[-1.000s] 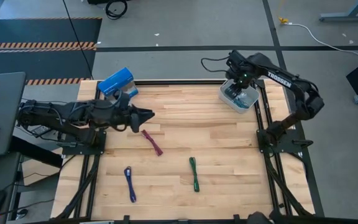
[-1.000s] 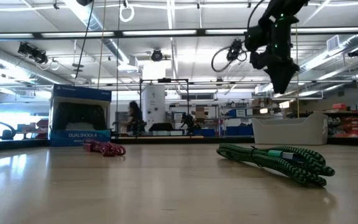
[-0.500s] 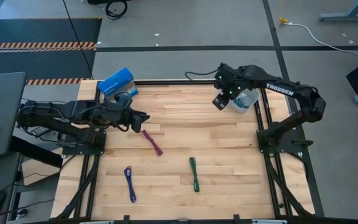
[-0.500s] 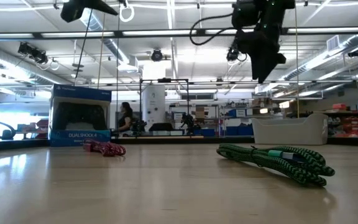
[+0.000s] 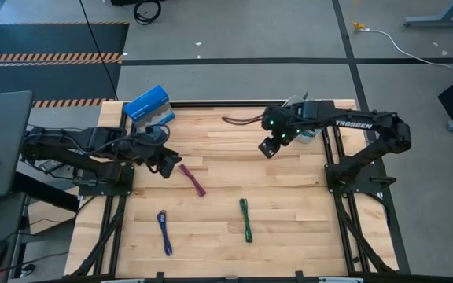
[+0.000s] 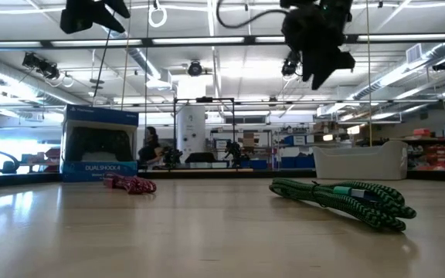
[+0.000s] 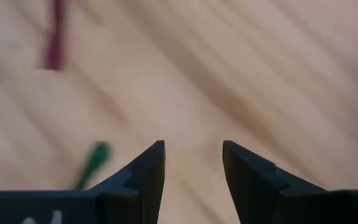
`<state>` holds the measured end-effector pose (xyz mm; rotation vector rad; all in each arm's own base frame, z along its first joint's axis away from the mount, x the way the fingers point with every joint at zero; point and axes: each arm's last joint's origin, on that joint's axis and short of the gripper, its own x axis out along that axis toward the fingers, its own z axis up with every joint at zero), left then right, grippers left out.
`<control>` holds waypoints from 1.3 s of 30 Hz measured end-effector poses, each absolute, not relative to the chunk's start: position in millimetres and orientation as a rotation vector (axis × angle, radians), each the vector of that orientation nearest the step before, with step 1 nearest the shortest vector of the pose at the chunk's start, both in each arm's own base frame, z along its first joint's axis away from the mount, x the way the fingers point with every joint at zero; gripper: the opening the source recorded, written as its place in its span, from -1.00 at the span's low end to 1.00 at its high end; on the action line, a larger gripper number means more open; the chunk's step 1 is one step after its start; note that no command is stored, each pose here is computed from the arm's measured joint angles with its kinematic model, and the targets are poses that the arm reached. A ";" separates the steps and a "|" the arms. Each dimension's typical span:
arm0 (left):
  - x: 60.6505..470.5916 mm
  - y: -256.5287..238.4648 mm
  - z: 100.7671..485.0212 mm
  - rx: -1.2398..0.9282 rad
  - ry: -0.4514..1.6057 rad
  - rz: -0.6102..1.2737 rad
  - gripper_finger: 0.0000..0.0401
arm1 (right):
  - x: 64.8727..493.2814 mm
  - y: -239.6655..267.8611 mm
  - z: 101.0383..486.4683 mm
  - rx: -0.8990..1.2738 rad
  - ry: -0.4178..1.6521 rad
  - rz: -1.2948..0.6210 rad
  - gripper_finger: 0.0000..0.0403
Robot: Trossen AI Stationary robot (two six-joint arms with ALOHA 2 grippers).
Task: Pick and place USB-C Cables
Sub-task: Put the ziptied light red USB charger cable into the bin
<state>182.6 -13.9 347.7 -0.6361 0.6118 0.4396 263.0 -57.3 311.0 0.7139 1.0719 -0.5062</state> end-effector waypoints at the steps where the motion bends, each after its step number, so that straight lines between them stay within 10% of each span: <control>1: 181.8 -13.3 348.2 -0.637 0.615 0.429 -0.29 | 266.8 -51.6 312.1 0.738 1.047 -0.489 -0.17; 39: 177.1 -9.4 316.5 -0.329 1.112 0.212 -0.29 | 303.3 33.5 337.7 0.830 0.708 -0.172 -0.18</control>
